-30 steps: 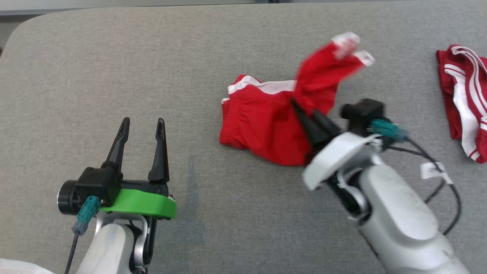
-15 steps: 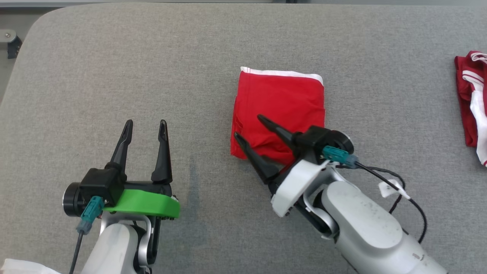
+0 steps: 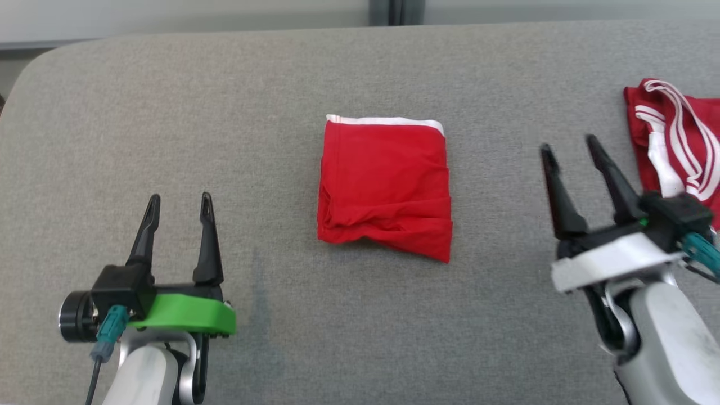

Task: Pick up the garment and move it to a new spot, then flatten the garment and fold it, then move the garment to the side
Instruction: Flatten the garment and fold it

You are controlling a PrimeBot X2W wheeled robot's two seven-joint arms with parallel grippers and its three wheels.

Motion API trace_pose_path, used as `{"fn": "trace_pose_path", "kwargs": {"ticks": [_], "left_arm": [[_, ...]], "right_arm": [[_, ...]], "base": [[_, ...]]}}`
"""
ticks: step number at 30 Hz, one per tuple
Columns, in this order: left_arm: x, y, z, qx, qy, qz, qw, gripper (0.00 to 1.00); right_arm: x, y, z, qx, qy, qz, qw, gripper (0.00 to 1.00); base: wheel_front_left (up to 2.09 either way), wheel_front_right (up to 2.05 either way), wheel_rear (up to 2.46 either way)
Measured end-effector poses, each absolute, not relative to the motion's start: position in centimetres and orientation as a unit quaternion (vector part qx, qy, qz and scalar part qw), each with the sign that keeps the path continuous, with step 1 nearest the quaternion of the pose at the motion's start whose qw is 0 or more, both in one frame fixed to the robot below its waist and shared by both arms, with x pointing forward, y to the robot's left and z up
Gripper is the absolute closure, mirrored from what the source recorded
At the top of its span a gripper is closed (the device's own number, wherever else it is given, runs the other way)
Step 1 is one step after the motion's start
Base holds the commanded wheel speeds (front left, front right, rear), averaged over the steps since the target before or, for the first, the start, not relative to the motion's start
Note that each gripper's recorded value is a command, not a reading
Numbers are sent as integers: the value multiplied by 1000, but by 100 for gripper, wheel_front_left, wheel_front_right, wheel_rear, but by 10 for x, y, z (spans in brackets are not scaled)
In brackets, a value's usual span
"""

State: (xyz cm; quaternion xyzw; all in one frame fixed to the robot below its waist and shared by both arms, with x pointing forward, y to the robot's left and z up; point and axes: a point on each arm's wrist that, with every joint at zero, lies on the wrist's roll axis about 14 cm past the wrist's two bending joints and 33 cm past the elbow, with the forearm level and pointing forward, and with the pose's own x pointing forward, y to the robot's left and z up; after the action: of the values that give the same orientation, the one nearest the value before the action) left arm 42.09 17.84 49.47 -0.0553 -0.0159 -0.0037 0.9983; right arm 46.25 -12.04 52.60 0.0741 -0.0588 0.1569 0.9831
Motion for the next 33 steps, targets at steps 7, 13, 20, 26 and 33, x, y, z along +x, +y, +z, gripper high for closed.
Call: {"fn": "trace_pose_path", "kwargs": {"ticks": [7,13,20,26,33], "left_arm": [[405,178,494,-47,-6,-8,999,0],[385,173,494,-43,4,-13,999,0],[363,169,495,-40,8,-18,999,0],[356,168,501,-37,0,-22,999,0],[354,169,502,-36,-1,-21,999,0]], "right_arm": [[420,-164,521,58,-30,91,994,0],[387,-171,524,63,-16,78,995,0],[357,-179,532,56,-15,66,996,0],[345,-184,542,48,-22,62,997,0],[342,-183,544,46,-21,65,997,0]], "base": [[0,0,0],[0,0,0],[0,0,0],[0,0,0],[0,0,0]]}}
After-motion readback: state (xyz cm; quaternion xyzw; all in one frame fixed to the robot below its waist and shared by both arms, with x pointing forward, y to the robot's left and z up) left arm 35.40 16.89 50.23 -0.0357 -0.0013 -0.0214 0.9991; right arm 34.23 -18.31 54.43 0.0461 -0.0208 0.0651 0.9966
